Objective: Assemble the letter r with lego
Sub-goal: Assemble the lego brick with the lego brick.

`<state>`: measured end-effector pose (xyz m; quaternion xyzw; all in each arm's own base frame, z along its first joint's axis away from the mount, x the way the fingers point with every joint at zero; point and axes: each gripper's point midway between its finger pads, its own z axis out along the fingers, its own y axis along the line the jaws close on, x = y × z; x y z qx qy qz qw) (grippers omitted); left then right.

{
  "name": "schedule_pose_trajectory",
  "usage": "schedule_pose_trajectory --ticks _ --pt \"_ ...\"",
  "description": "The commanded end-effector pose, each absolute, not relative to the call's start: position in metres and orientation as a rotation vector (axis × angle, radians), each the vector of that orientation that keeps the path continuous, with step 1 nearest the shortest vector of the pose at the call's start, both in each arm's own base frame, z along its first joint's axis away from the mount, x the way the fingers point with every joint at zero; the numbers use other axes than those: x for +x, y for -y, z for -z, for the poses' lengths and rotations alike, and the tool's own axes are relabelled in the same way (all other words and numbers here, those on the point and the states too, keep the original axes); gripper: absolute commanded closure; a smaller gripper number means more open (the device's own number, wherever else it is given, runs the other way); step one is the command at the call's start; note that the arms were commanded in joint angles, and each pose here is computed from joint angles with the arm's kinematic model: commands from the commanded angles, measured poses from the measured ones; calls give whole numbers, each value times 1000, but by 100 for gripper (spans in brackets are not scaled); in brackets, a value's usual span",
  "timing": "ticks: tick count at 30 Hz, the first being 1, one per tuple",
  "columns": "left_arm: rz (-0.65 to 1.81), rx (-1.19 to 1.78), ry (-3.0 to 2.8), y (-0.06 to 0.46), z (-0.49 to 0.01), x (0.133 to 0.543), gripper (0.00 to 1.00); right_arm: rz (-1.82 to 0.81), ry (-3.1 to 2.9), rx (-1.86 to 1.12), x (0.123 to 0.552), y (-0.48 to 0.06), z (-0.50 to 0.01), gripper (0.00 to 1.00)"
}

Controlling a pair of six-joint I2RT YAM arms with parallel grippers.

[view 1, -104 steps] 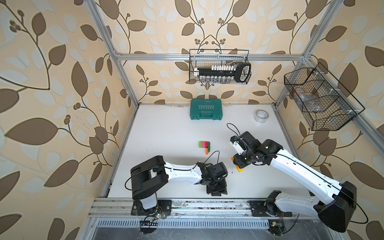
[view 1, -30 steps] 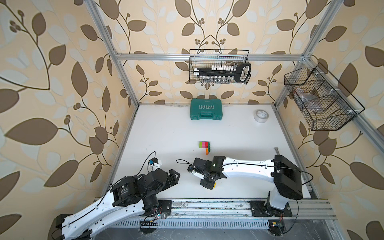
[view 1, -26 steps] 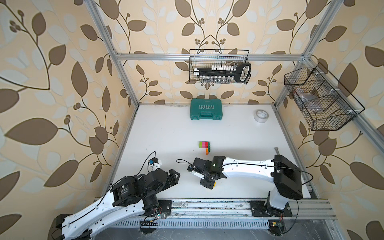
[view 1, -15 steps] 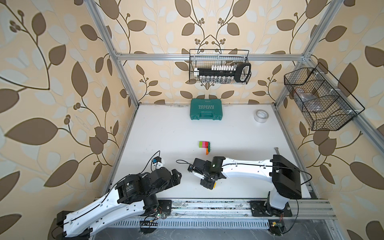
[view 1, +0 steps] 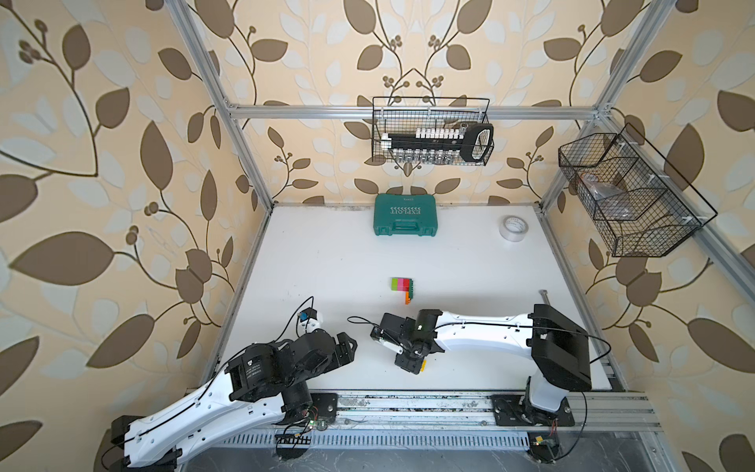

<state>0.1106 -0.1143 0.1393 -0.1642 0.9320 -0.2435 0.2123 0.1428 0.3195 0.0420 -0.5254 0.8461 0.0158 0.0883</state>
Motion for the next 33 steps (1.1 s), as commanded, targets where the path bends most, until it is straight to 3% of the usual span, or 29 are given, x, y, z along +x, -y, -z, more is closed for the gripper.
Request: schedule_pose_trajectory --ticks 1,33 --pt "683 -454 -2575 114 -141 113 5 3 -2557 -1570 139 -311 -28 100" --pt "673 -466 -2581 112 -138 111 5 84 -2516 -1654 133 -295 -27 100"
